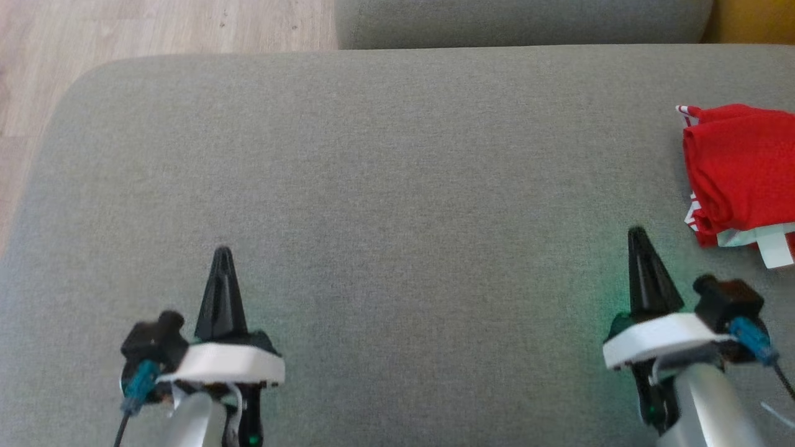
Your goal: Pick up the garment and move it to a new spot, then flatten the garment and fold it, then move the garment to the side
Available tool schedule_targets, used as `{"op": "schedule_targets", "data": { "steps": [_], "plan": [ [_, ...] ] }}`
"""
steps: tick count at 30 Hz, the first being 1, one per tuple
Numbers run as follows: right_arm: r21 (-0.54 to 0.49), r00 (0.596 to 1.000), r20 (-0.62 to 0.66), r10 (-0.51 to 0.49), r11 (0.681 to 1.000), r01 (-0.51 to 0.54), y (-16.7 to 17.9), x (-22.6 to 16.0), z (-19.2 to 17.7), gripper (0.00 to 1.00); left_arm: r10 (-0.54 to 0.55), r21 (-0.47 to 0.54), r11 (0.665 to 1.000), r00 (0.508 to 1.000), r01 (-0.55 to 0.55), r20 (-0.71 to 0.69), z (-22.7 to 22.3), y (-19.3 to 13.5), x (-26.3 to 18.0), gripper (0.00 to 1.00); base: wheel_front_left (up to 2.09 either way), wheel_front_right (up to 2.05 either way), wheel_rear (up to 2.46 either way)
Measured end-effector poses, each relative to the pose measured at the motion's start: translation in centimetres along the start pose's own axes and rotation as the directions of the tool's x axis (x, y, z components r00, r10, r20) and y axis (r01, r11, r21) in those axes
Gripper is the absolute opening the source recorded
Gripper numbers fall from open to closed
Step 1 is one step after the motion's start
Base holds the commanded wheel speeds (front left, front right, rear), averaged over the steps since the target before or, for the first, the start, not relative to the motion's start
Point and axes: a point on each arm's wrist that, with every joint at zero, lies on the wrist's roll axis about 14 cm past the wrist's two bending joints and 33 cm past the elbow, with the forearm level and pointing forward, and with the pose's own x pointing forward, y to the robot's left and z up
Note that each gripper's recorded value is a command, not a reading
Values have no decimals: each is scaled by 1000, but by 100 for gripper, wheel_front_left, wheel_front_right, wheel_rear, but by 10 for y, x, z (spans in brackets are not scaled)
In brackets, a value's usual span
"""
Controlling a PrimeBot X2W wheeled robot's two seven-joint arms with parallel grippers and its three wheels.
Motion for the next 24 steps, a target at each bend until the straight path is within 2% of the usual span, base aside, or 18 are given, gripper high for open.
{"op": "schedule_targets", "data": {
  "steps": [14,24],
  "plan": [
    [144,999,-1,-42,989,42,-8,-4,4,0,18,-129,991,1000,-21,-24,-1,2,-2,0,0,0,0],
    [258,997,3,-76,963,73,-15,-6,8,0,35,-229,973,999,-41,-32,2,7,-2,0,0,0,0]
  ]
}}
